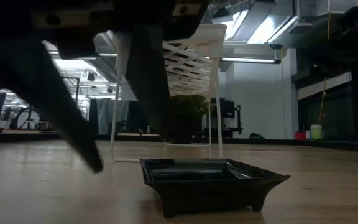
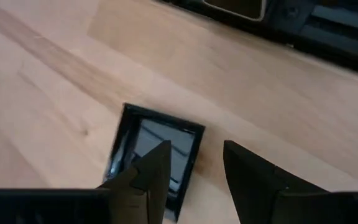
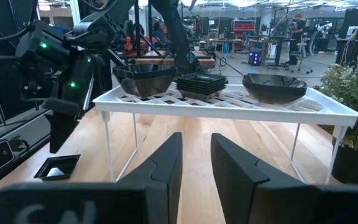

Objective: Pick & Place Mini shaped plates
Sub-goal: Stack the square plate on top of the square plate on the shelf

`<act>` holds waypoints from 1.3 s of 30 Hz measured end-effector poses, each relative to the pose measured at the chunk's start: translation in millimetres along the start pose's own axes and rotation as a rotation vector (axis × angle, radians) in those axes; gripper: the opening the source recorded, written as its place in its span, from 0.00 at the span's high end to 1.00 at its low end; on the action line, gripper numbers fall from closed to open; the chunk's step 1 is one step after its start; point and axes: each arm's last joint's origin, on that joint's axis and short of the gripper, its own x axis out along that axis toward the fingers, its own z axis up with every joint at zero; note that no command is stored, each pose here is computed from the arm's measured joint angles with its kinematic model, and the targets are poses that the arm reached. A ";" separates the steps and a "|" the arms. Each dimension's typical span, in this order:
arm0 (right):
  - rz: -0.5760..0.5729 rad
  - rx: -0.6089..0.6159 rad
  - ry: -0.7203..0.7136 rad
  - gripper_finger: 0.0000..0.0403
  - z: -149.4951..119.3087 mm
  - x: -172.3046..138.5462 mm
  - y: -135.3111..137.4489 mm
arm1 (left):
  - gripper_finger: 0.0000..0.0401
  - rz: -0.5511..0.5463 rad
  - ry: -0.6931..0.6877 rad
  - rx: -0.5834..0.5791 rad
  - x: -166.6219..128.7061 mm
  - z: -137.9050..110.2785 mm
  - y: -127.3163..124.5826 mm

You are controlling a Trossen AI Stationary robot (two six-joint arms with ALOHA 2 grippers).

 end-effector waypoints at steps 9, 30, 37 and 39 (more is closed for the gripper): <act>0.000 0.000 0.000 0.79 0.0 0.0 0.0 | 0.65 -0.020 -0.017 -0.002 4.8 -4.0 5.5; 0.000 0.000 0.000 0.79 0.0 0.0 0.0 | 0.70 -0.050 -0.010 0.000 16.0 -14.5 12.4; 0.000 0.000 0.000 0.79 0.0 0.0 0.0 | 0.89 -0.058 -0.005 -0.001 20.4 -16.9 12.2; 0.000 0.000 0.000 0.79 0.0 0.0 0.0 | 0.94 -0.061 -0.009 -0.003 20.6 -16.9 12.3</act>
